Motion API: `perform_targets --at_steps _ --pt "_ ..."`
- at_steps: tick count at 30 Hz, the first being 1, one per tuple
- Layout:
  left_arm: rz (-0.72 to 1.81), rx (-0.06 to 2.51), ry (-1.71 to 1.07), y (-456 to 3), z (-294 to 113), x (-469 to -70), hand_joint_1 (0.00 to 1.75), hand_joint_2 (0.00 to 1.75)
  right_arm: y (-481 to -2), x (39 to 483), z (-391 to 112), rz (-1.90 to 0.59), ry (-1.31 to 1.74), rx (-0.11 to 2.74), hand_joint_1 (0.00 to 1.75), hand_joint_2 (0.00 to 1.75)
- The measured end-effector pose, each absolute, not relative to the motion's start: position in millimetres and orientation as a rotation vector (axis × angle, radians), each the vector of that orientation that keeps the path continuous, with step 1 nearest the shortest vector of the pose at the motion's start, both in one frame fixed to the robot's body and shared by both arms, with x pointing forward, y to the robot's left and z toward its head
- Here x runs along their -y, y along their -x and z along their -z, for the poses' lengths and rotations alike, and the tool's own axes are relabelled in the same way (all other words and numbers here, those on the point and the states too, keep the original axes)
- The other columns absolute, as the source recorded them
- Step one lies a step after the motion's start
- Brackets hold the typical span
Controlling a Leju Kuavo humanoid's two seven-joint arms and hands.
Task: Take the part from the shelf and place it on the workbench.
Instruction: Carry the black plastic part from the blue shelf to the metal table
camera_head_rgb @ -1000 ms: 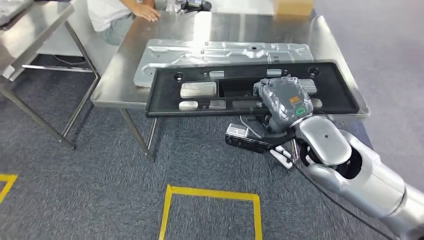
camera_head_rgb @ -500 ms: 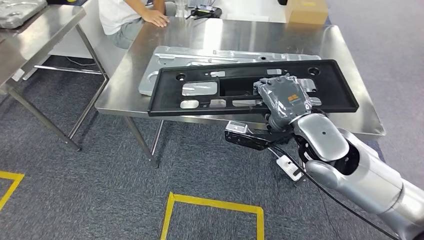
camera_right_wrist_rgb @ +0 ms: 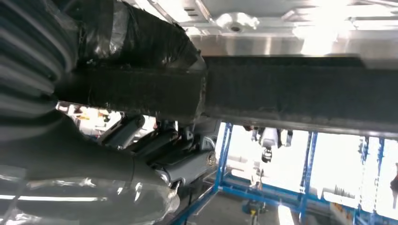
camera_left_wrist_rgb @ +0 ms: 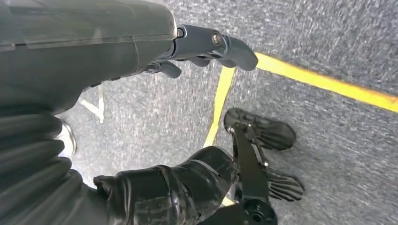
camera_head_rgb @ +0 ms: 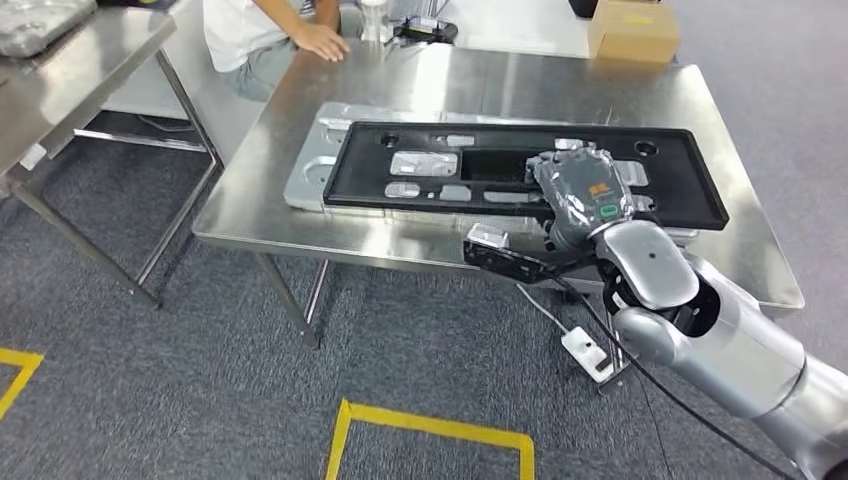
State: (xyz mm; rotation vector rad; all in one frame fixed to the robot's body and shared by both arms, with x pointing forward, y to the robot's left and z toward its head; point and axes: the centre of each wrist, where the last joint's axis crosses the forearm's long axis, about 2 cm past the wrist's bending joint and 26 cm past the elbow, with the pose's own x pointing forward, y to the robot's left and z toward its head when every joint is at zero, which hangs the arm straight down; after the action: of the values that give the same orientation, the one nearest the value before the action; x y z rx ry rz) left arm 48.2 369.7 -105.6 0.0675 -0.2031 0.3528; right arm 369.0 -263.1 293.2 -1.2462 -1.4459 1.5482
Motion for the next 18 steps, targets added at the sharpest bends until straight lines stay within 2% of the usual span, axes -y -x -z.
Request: perform_targets --at_steps 18 --pt "-0.347 0.196 -0.074 -45 106 -373 0.0 1.75 -386 326 -266 -1.336 1.304 1.33 1.75 1.75"
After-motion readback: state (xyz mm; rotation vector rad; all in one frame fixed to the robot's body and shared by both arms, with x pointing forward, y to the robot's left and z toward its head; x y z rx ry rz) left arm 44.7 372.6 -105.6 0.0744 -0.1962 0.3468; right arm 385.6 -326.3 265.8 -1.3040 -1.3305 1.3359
